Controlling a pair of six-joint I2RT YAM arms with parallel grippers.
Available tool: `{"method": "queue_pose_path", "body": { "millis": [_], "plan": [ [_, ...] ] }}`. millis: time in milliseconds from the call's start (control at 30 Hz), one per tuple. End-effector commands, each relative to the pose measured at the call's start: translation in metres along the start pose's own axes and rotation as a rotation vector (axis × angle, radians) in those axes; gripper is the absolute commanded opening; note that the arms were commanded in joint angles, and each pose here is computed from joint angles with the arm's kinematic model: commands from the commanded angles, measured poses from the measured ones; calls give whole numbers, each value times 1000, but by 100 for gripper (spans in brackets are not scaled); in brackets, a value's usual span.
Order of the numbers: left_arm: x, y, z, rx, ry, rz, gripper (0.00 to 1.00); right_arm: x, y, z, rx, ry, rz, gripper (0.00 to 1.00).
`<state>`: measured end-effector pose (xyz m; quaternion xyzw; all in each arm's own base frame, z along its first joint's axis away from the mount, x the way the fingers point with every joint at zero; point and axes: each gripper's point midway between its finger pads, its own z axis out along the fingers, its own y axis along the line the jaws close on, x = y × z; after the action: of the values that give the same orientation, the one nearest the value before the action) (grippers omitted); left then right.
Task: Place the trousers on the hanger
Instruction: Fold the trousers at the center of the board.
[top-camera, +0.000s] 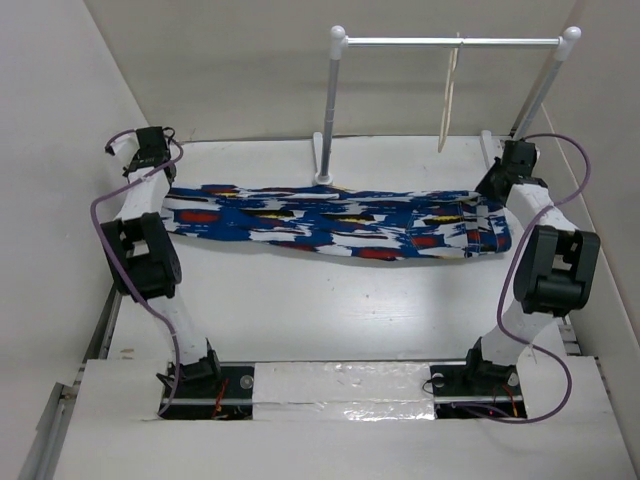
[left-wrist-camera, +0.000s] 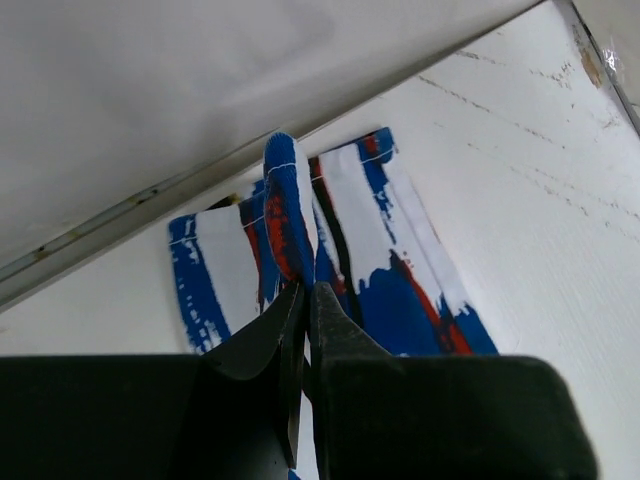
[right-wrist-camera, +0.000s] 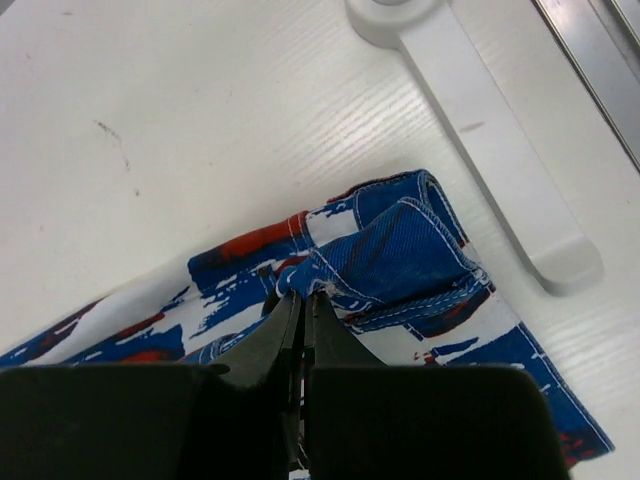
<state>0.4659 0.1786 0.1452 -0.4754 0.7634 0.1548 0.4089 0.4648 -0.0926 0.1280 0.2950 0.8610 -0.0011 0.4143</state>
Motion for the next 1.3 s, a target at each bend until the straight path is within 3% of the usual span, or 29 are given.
{"method": "queue_pose_path", "body": {
  "millis": [0,67,100,167,200,233,300,333,433,467,533,567,600,633,700,733,767,833,867,933,1000,1133,1233,1267],
  "plan": [
    [-44,-9,14,-37,-118,-7,0,-64,19,5,-20,-199,11,0],
    [-41,-25,26,-24,-114,12,0,-63,20,17,-9,-177,18,0],
    [-37,-32,28,-13,-113,27,6,-59,28,20,-28,-164,16,0],
    [-37,-39,31,-17,-117,35,12,-56,34,22,-40,-158,17,9],
    [-36,-42,32,-3,-110,38,43,-55,38,19,-48,-162,13,19],
    [-35,-45,32,15,-107,40,58,-56,38,17,-48,-170,14,48],
    [-37,-45,26,30,-106,32,83,-55,38,11,-70,-189,8,73],
    [-39,-46,23,40,-114,23,87,-62,42,-1,-89,-208,9,84],
    [-47,-42,2,82,-135,-35,90,-62,34,-27,-93,-219,5,86],
    [-24,-37,-1,99,-92,-19,90,-58,30,-34,-90,-225,6,89],
    [-31,-51,-35,202,-136,-72,90,-32,8,-37,-68,-214,34,90],
    [-4,-46,-40,213,-98,-48,89,-31,5,-52,-78,-243,53,89],
    [0,-60,-69,277,-106,-48,87,-21,-5,-54,-68,-238,111,88],
    [12,-68,-82,308,-92,-46,86,19,-25,-46,-34,-170,128,87],
    [38,-82,-114,366,-92,0,82,23,-41,-48,-46,-228,217,87],
    [63,-102,-143,428,-75,49,80,54,-52,-42,-53,-166,236,89],
    [72,-112,-158,463,-71,60,79,48,-61,-39,-70,-197,267,90],
    [94,-130,-188,535,-38,79,75,68,-57,-24,-146,-114,274,93],
    [123,-142,-211,608,-4,119,73,67,-54,-19,-165,-69,277,94],
    [142,-150,-234,675,11,130,71,82,-54,-2,-178,11,283,93],
    [171,-156,-252,738,45,155,68,76,-49,3,-215,2,324,92],
    [197,-151,-256,761,84,180,63,69,-42,11,-237,15,368,72],
    [210,-139,-253,775,109,190,59,77,-40,15,-236,39,373,13],
    [219,-129,-247,766,122,207,58,72,-39,9,-240,10,371,5]
  ]
}}
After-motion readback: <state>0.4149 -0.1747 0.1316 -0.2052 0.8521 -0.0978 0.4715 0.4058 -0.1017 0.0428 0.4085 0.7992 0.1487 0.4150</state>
